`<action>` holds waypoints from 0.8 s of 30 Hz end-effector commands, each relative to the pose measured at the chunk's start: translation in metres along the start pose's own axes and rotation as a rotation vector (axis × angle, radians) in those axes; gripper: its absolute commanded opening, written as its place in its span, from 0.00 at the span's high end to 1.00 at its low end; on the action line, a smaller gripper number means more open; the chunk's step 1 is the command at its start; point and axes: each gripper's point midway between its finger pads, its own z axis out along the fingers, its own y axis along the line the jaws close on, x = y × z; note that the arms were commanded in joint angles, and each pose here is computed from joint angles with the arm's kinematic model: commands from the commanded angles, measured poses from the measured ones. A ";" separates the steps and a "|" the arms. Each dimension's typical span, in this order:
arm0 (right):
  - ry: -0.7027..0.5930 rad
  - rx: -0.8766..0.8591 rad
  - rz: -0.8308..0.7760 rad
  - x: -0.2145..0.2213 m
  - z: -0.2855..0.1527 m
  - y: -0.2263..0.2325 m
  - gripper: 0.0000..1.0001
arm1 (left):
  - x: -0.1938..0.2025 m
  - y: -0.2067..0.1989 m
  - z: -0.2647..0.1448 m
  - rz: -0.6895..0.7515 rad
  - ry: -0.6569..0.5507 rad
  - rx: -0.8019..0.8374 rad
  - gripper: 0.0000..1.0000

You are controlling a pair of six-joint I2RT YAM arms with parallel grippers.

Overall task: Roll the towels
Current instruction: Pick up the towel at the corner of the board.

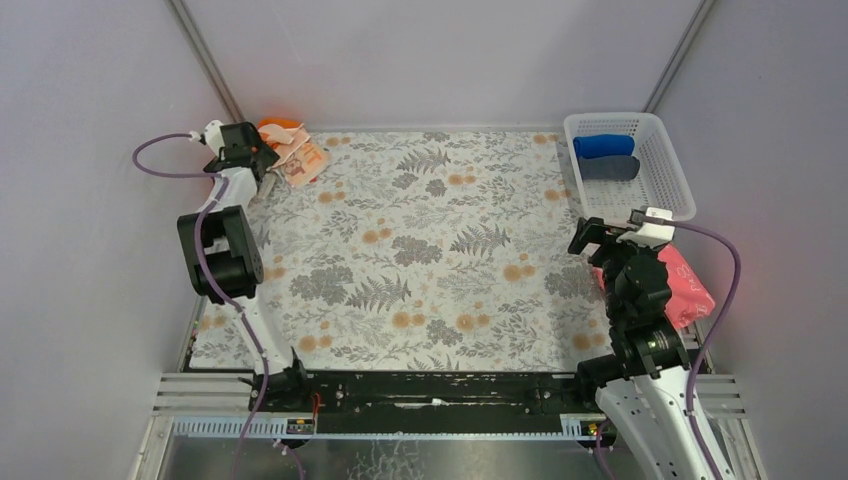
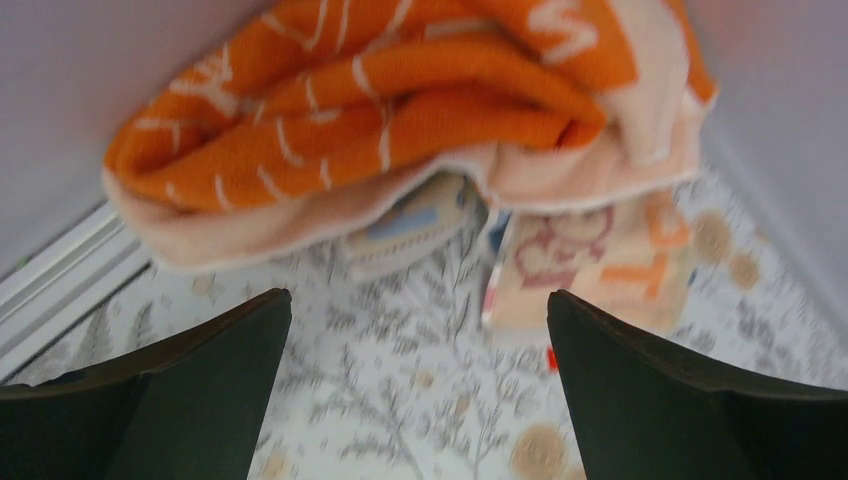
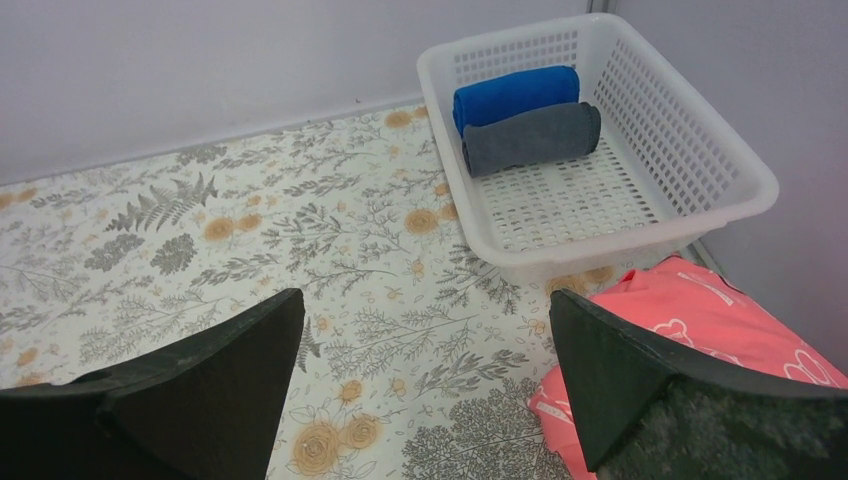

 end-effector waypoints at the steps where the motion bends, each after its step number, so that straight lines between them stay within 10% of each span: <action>1: 0.001 -0.031 -0.031 -0.003 0.007 0.009 0.01 | -0.062 -0.017 0.027 -0.167 -0.182 0.077 0.00; 17: 0.100 -0.017 -0.100 0.017 0.018 0.009 0.01 | -0.036 -0.024 0.123 -0.334 -0.115 0.093 0.10; 24: 0.116 -0.021 -0.108 0.021 0.019 0.010 0.01 | -0.037 -0.028 0.127 -0.348 -0.105 0.155 0.67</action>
